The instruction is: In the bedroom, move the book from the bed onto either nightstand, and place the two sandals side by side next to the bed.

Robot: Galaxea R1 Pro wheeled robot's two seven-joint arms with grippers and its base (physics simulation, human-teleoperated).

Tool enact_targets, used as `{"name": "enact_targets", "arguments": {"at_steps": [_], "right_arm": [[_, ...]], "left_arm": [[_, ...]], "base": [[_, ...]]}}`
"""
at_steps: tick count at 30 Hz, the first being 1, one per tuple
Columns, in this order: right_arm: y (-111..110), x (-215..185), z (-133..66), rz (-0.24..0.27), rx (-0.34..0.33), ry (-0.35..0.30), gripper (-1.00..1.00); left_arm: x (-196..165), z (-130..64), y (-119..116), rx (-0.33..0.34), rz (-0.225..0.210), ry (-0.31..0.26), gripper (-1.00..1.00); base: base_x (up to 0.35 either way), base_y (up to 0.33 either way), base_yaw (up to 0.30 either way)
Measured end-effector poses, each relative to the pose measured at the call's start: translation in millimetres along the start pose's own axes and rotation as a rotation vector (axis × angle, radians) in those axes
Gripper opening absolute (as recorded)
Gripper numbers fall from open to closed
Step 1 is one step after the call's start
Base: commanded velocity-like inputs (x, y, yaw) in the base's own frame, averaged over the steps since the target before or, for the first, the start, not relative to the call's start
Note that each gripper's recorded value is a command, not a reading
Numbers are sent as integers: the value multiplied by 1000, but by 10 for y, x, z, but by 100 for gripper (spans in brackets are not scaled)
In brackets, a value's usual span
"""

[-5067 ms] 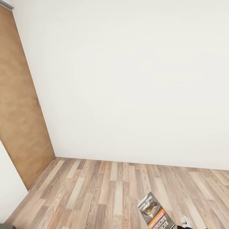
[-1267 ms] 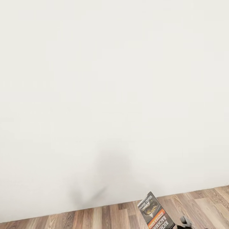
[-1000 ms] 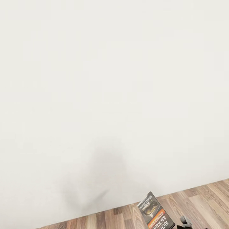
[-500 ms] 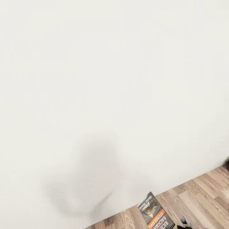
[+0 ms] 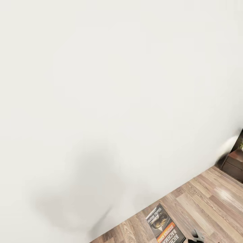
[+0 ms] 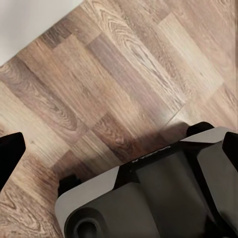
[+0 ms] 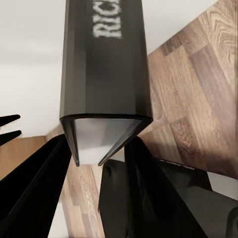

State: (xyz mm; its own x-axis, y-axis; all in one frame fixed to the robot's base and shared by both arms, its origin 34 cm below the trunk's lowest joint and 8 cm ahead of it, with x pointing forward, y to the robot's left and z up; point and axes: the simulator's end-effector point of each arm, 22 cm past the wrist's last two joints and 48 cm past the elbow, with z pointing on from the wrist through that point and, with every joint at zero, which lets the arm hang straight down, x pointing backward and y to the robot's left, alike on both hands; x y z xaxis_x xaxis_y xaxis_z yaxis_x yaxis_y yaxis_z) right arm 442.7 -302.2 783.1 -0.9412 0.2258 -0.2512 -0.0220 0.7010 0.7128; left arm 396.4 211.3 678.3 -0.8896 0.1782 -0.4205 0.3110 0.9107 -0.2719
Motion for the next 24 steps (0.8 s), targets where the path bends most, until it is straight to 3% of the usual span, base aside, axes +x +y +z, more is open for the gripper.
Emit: {"name": "enact_targets", "arguments": {"at_steps": [18,24], "right_arm": [[-21,27,12,6,2,6,-100],[-25,34,13,8,3,7,-100]], "left_arm": [[35,12,-2,1,-3,8,100],[45,10,4,1,-4,9,100]], "base": [[0,0,-264],[206,0,-264]]}}
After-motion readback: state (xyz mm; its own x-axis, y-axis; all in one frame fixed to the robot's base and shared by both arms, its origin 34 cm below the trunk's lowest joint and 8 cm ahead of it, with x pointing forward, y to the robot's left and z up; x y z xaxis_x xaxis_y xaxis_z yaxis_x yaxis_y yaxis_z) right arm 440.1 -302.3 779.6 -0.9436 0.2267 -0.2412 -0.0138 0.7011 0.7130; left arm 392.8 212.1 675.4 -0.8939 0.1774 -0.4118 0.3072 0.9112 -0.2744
